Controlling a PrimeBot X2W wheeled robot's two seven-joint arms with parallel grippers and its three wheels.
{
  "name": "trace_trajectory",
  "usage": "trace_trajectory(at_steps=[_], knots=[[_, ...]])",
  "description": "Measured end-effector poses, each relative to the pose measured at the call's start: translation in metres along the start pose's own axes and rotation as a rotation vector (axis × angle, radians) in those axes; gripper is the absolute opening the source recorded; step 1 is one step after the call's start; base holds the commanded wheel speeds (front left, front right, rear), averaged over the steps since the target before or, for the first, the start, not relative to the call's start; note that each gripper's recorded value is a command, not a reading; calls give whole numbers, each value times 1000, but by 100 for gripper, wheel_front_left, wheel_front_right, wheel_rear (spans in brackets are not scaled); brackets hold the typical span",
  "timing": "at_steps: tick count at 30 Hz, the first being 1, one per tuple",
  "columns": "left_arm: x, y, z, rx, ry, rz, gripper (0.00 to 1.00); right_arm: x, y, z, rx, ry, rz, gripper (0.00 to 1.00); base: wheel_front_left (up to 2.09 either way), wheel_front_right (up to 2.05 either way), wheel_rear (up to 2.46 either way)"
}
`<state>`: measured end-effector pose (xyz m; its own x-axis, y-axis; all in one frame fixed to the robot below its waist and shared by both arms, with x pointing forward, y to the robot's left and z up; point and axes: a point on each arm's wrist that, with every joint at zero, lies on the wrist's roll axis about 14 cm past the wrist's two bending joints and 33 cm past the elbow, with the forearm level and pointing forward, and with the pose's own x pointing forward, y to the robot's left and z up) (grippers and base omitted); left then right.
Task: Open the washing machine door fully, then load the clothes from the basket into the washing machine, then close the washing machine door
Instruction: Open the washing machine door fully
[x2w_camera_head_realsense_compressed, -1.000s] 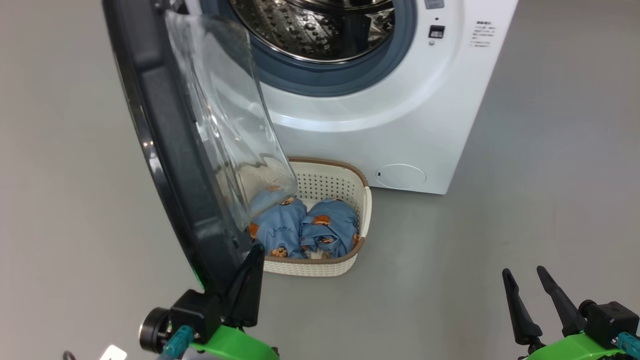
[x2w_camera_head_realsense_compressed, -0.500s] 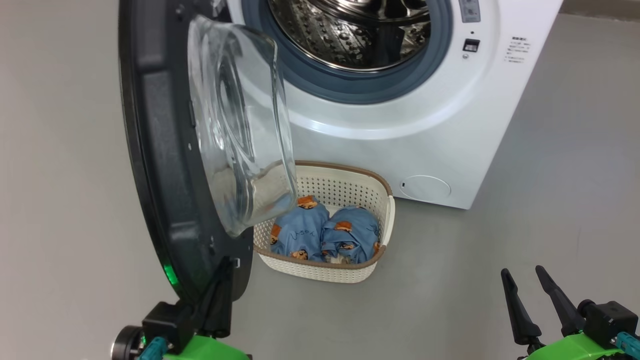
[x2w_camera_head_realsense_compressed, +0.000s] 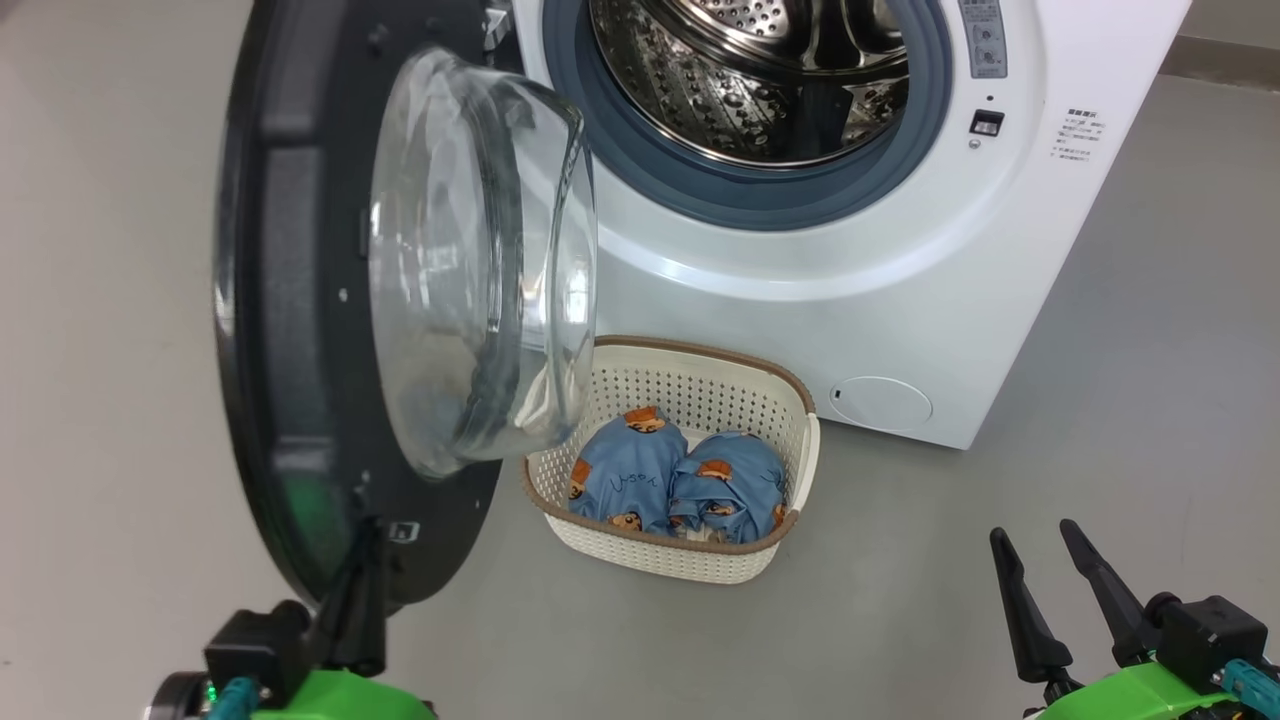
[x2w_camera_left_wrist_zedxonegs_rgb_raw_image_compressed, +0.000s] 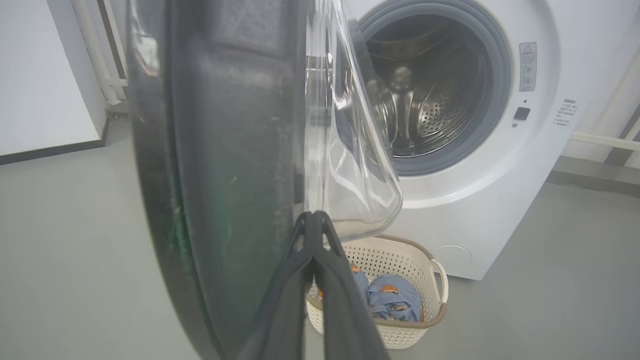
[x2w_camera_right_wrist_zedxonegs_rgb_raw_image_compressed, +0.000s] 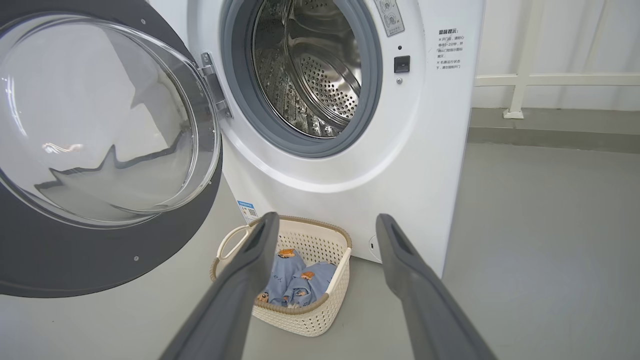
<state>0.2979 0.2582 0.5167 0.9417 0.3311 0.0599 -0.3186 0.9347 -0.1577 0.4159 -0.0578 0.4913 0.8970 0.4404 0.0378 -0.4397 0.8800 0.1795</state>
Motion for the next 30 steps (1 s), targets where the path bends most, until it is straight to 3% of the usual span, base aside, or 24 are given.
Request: trace_trajectory(at_steps=[20, 30], knots=[[24, 100, -15, 68, 81, 256, 0, 14, -4, 0, 6, 13, 7, 100, 0, 0, 0], [48, 128, -7, 90, 65, 342, 0, 28, -17, -5, -4, 34, 0, 100, 0, 0, 0]])
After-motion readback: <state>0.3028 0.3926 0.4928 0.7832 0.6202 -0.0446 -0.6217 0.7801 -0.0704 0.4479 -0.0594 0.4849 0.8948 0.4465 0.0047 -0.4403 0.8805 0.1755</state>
